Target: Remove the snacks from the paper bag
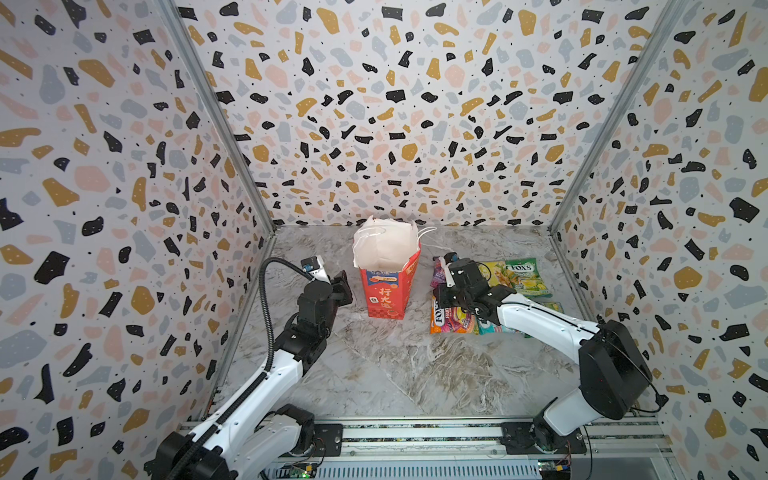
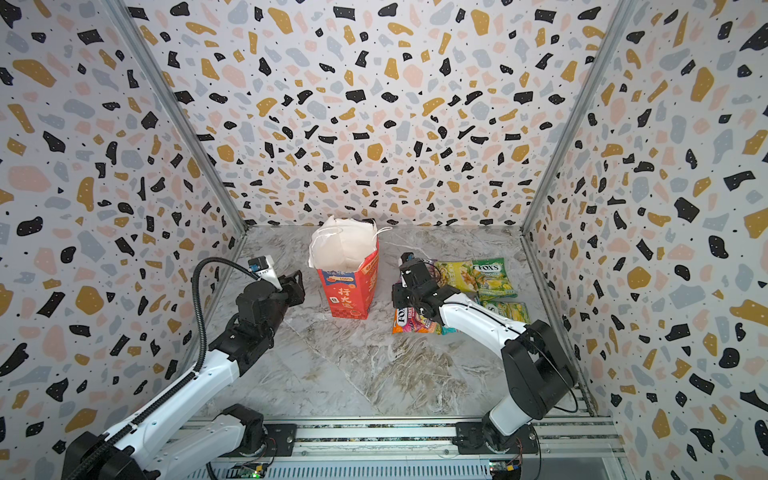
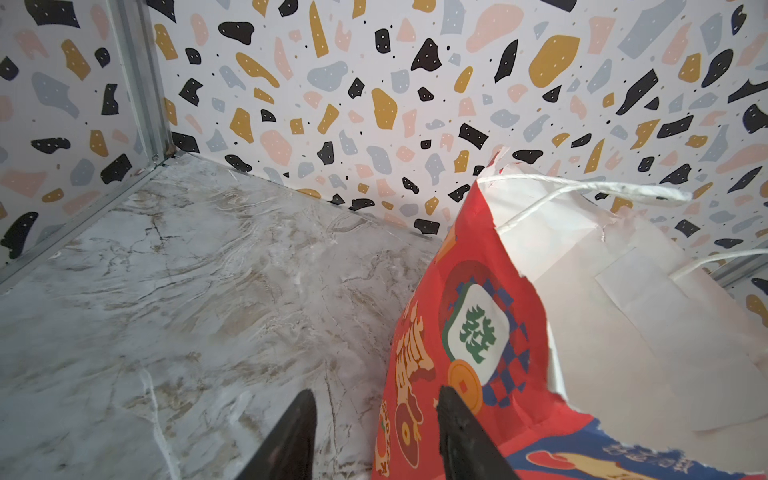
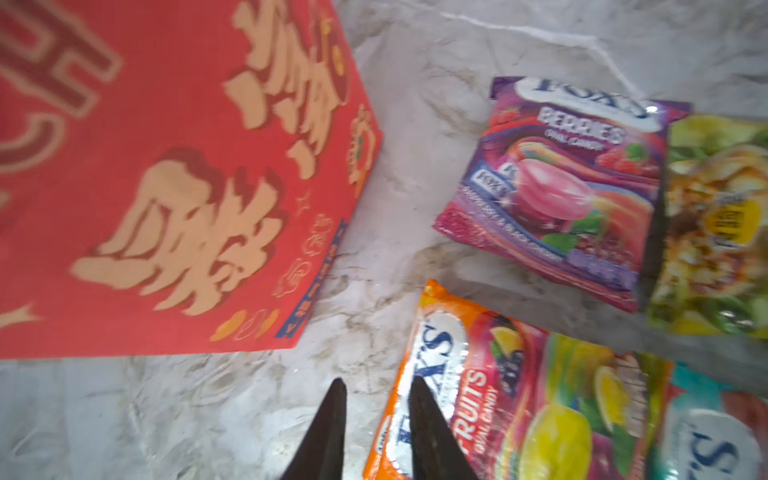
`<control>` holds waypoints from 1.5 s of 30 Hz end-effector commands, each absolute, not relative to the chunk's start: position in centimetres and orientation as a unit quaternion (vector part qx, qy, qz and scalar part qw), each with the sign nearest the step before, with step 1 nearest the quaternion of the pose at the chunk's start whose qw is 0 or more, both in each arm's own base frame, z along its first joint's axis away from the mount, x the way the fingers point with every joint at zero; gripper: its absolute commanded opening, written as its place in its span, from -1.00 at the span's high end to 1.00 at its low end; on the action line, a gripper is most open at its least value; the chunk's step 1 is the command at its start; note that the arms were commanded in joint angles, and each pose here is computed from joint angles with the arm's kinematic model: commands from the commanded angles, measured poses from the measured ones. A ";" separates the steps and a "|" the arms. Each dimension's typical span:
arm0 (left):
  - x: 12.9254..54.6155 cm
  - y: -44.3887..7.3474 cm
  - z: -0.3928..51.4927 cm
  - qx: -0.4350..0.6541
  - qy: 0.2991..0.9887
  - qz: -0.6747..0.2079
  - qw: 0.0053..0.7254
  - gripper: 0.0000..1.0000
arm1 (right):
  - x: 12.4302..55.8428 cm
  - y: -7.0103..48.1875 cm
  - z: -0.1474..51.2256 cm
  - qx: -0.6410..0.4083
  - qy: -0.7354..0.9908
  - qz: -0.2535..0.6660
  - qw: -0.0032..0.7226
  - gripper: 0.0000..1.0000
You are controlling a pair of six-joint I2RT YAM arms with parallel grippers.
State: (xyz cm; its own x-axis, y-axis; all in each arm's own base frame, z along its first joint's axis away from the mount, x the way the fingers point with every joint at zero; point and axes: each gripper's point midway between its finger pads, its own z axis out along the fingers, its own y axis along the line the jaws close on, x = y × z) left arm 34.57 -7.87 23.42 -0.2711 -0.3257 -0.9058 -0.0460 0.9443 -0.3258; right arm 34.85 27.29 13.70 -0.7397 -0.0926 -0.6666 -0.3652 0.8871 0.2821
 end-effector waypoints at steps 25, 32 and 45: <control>31.0 2.6 21.6 -0.239 0.673 0.127 0.688 -0.51 | 36.4 27.6 14.1 -0.137 0.888 0.181 0.400 0.41; 31.3 3.1 20.5 -0.208 0.682 0.182 0.677 -0.57 | 37.9 19.6 24.4 -0.041 0.765 0.122 0.630 -0.30; 32.9 5.5 15.7 -0.204 0.711 0.202 0.642 -0.59 | 35.0 2.6 20.0 0.066 0.726 -0.133 0.671 -0.82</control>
